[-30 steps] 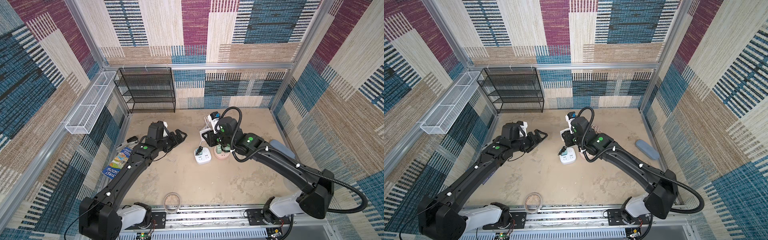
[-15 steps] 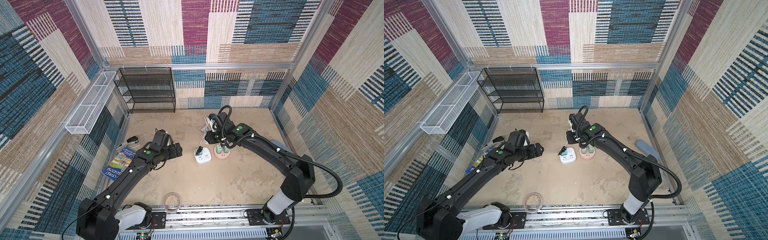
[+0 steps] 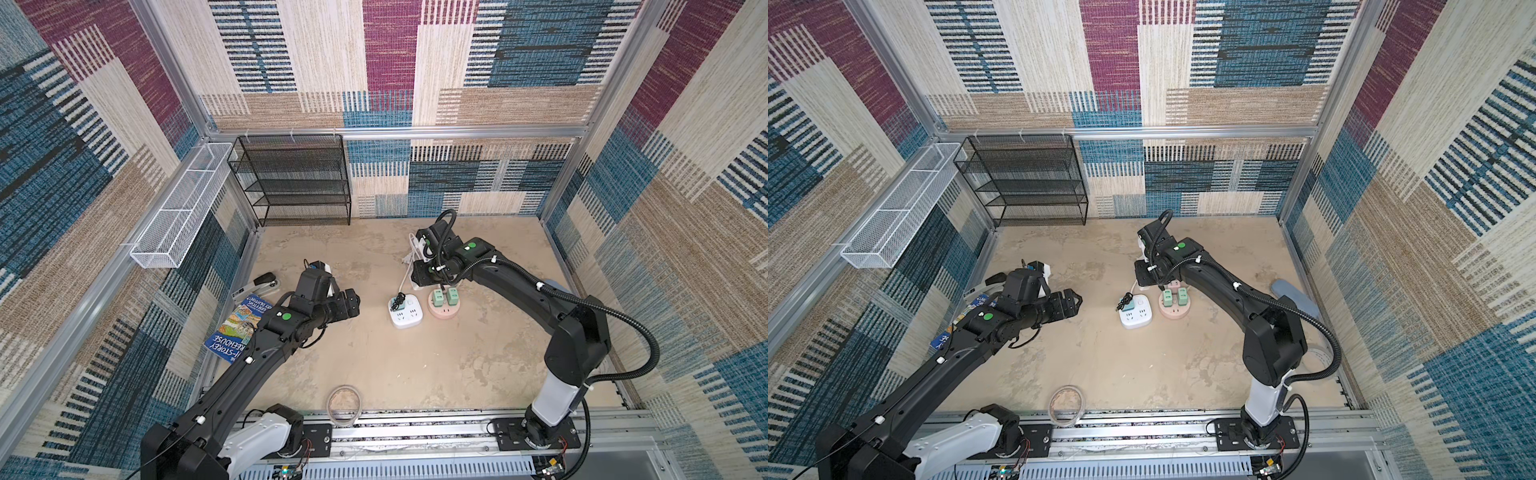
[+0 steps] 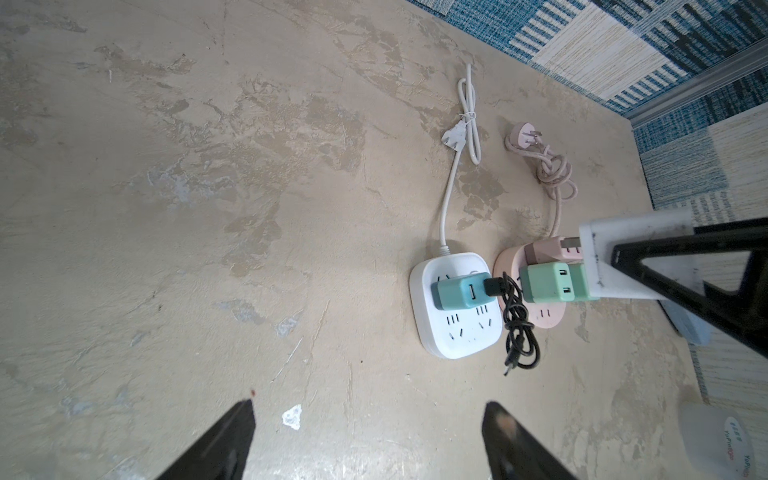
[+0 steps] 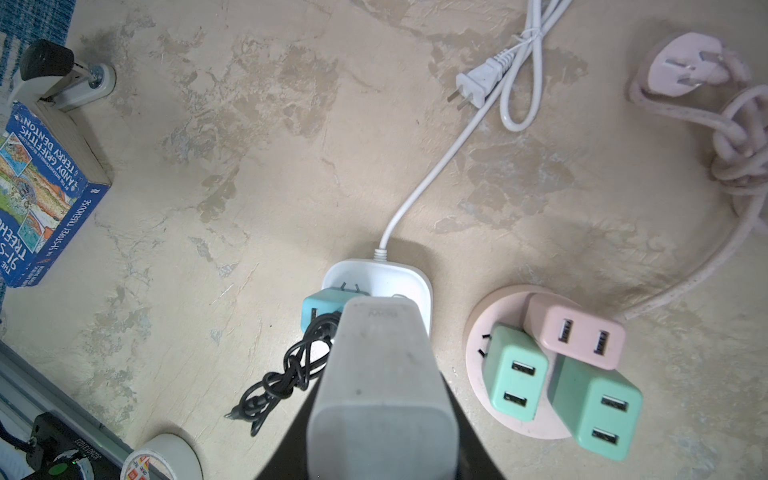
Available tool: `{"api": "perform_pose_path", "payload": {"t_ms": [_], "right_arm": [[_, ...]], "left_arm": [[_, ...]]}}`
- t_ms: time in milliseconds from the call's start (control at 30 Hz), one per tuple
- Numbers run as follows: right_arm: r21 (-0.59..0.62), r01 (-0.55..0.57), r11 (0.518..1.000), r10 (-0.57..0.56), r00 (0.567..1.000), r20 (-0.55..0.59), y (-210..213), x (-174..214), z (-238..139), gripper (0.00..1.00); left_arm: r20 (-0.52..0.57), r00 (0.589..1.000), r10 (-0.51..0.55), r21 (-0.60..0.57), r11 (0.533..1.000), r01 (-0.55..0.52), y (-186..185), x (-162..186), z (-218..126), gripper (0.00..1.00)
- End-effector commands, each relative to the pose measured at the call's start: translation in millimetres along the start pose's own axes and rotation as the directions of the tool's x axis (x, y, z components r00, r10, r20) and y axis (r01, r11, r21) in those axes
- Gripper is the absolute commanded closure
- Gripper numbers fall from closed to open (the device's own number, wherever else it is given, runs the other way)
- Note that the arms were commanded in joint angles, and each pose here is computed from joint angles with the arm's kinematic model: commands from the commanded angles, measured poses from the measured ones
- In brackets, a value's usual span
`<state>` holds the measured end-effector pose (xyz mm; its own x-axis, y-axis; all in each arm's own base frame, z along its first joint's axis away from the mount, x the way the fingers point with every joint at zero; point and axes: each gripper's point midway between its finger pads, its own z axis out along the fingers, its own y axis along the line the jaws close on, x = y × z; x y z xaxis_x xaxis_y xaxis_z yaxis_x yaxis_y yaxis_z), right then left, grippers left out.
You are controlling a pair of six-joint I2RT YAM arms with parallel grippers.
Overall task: Insert the plug
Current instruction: 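Carry the white charger plug over the white strip while the left gripper withdraws, then lower the white charger plug onto a white strip socket with the right gripper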
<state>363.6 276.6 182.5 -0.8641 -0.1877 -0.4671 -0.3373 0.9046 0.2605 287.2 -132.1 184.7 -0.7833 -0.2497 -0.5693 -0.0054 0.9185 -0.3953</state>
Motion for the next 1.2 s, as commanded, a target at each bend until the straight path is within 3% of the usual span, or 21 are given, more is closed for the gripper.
{"api": "perform_pose_path", "payload": {"t_ms": [0,200,533,1167], "right_arm": [[-0.012,-0.014,1.000,0.014,0.999,-0.045,2,5,2,1.00],[0.091,-0.078,0.993,0.088,0.991,-0.105,-17,22,7,1.00],[0.048,-0.130,0.990,0.135,0.984,-0.119,-13,53,23,1.00],[0.055,-0.105,0.993,0.112,0.981,-0.159,-6,70,56,1.00]], "left_arm": [[-0.002,1.000,0.016,0.006,1.000,-0.016,-1,0,1,0.10],[-0.008,1.000,0.007,0.016,1.000,-0.007,-3,2,2,0.11],[-0.043,0.999,0.027,0.016,1.000,-0.026,-9,5,12,0.13],[-0.049,0.998,0.029,0.037,0.999,-0.027,-13,9,17,0.14]]}}
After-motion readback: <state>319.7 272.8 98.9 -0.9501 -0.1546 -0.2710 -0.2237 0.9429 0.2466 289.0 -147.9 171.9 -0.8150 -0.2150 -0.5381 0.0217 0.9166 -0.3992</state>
